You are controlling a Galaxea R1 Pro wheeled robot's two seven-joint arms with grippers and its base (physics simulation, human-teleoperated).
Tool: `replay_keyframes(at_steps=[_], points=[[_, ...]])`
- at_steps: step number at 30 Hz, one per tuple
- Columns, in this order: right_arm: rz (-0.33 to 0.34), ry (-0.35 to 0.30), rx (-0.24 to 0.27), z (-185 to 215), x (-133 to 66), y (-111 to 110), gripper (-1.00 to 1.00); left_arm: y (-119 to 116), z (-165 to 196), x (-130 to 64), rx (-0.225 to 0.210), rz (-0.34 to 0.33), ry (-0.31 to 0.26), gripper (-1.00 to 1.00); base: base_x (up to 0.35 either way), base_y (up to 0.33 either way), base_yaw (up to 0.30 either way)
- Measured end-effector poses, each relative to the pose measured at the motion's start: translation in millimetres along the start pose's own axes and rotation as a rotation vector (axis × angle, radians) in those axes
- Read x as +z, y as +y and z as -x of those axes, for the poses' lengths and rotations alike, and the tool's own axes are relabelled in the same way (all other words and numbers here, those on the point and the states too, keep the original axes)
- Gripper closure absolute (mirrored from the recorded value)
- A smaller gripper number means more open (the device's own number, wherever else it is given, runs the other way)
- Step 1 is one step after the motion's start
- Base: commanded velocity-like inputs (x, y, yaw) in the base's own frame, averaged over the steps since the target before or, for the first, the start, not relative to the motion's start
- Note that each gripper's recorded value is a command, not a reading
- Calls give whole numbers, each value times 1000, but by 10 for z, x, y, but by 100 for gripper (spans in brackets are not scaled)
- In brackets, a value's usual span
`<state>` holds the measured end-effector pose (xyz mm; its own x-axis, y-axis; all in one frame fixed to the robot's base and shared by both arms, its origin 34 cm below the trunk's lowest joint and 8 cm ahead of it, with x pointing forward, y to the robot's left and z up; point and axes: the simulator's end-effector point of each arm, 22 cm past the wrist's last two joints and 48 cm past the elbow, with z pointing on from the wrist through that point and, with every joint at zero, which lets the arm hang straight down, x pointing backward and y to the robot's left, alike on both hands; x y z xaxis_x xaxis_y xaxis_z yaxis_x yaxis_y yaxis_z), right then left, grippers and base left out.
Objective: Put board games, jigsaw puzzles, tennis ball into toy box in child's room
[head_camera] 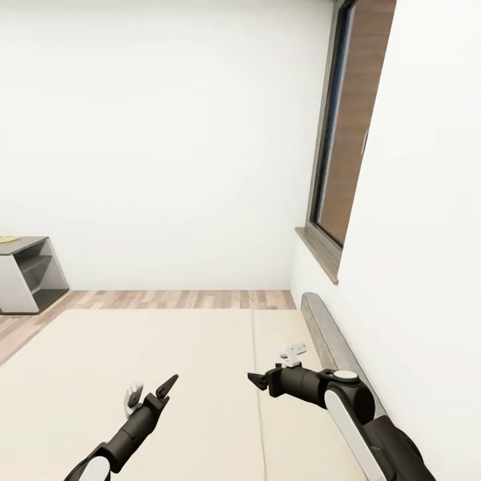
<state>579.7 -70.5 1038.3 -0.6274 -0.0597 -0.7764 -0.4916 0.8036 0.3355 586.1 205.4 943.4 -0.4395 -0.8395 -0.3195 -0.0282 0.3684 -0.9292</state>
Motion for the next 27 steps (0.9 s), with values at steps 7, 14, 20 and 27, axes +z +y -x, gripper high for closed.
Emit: replay_keyframes(at_steps=[7, 14, 20, 27], points=[[2, 3, -4, -14, 8, 15, -100, 0, -3, 3, 0, 0, 1, -100, 0, -9, 0], [3, 5, -6, -21, 11, 21, -100, 4, -11, 5, -1, 1, 2, -100, 0, -5, 0], [3, 5, -6, -21, 11, 20, -100, 4, -13, 6, -1, 1, 3, -100, 0, -134, 0], [4, 5, -7, -23, 13, 27, -100, 4, -13, 6, -1, 1, 3, -100, 0, -168, 0]])
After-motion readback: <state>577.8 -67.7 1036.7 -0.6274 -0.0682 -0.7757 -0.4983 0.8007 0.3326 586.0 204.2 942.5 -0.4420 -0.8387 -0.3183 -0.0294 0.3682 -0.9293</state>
